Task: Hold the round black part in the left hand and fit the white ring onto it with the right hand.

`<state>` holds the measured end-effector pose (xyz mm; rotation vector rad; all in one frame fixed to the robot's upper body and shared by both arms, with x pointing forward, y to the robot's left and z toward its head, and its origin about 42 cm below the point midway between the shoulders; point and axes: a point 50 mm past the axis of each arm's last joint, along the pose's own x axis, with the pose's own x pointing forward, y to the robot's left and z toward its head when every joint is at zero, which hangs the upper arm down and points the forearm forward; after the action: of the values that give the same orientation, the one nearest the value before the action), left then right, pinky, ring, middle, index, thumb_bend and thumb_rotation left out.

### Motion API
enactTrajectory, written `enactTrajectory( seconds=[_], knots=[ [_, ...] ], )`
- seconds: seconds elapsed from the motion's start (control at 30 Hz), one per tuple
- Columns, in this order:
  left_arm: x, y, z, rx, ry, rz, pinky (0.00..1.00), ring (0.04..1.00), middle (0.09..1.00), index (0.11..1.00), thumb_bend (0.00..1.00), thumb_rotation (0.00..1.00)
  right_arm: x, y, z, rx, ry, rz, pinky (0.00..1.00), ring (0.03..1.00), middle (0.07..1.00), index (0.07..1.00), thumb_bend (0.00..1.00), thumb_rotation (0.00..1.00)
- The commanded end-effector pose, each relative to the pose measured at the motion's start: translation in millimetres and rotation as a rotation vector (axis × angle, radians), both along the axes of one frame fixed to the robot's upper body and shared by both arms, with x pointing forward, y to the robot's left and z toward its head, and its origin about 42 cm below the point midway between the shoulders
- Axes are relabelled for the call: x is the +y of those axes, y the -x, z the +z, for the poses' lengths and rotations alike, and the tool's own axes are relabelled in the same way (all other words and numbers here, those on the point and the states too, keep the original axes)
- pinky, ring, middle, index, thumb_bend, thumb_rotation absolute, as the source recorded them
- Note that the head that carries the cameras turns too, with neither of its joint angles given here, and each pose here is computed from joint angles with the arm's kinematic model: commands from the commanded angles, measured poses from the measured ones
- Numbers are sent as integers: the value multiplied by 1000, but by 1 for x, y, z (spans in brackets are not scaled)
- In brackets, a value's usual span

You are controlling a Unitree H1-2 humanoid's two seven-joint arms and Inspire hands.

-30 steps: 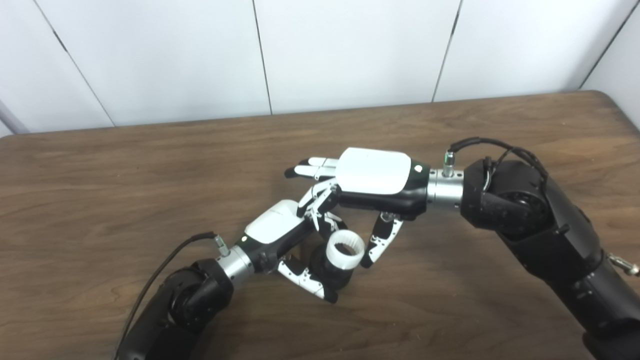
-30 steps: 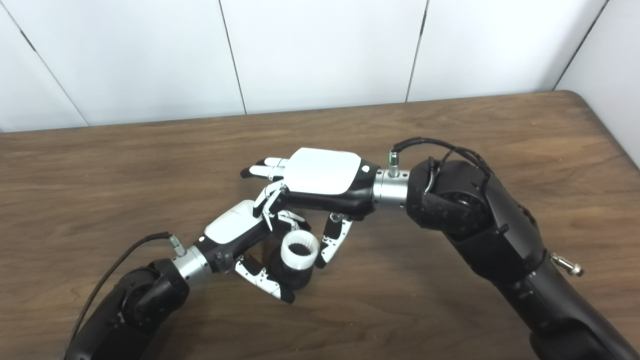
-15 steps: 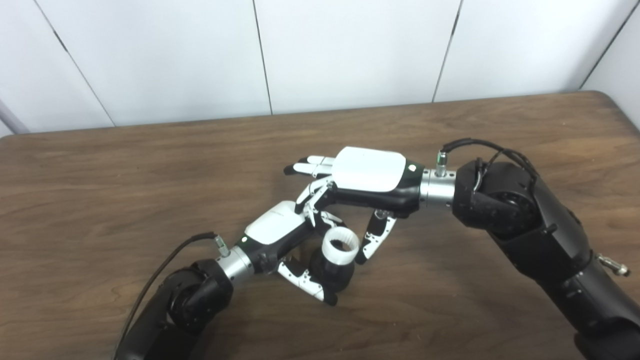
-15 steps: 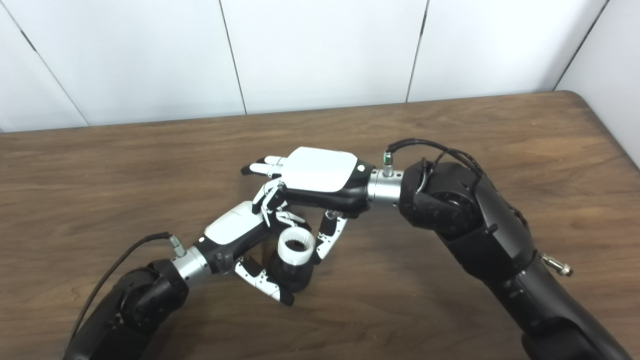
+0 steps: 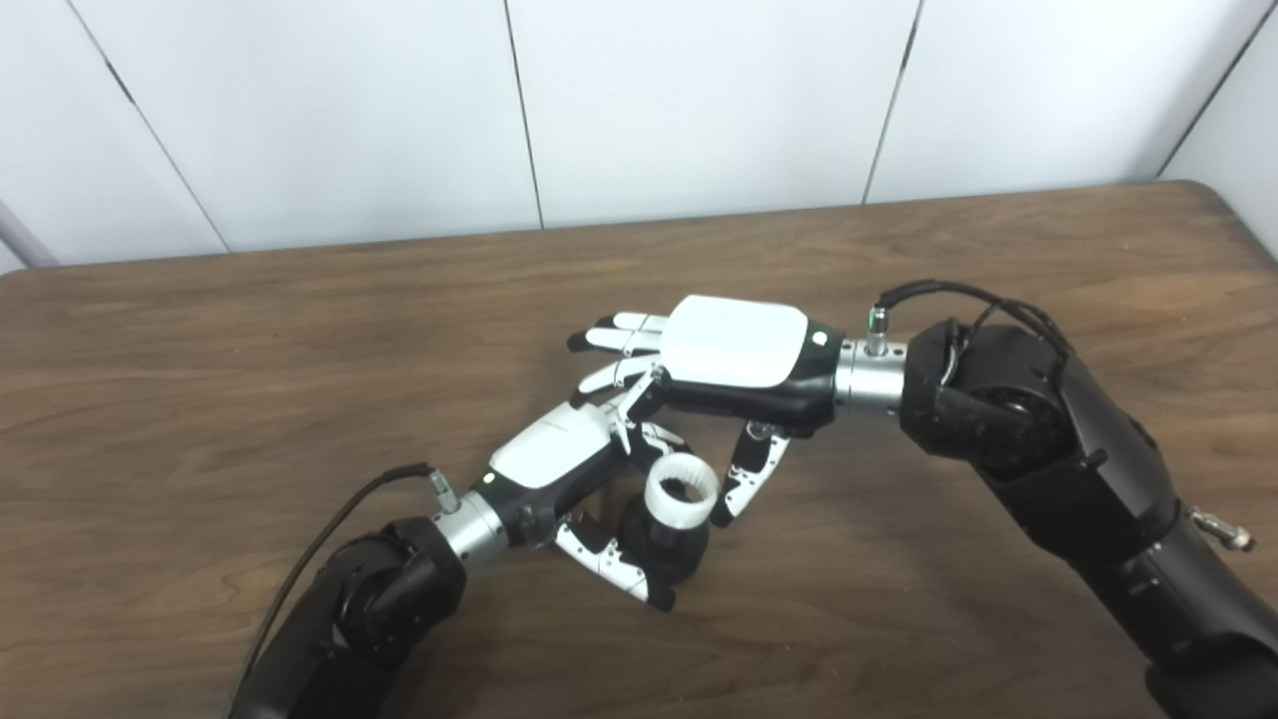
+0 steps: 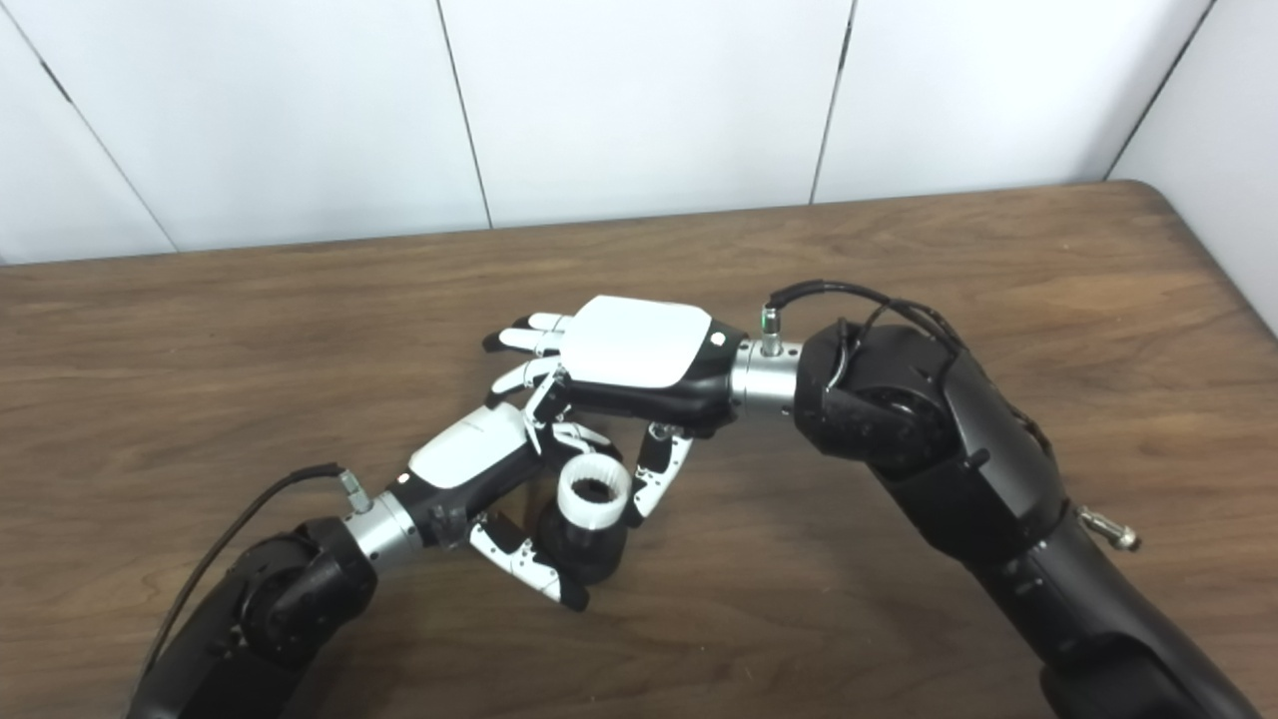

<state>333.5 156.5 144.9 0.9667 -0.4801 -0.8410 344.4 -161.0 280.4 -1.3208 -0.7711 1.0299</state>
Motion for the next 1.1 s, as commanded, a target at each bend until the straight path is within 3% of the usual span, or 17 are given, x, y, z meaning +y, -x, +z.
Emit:
enactTrajectory(
  seconds=[0.0,1.07],
  knots=[
    [-1,-4,16,-53,25,-7,1000,1000,777,481,524,62,3,0,19,-56,-29,25,1000,1000,896,482,525,142],
    [-2,-3,22,-31,35,0,1000,1000,777,482,524,59,15,3,15,-51,-36,36,1000,1000,899,482,526,142]
  ],
)
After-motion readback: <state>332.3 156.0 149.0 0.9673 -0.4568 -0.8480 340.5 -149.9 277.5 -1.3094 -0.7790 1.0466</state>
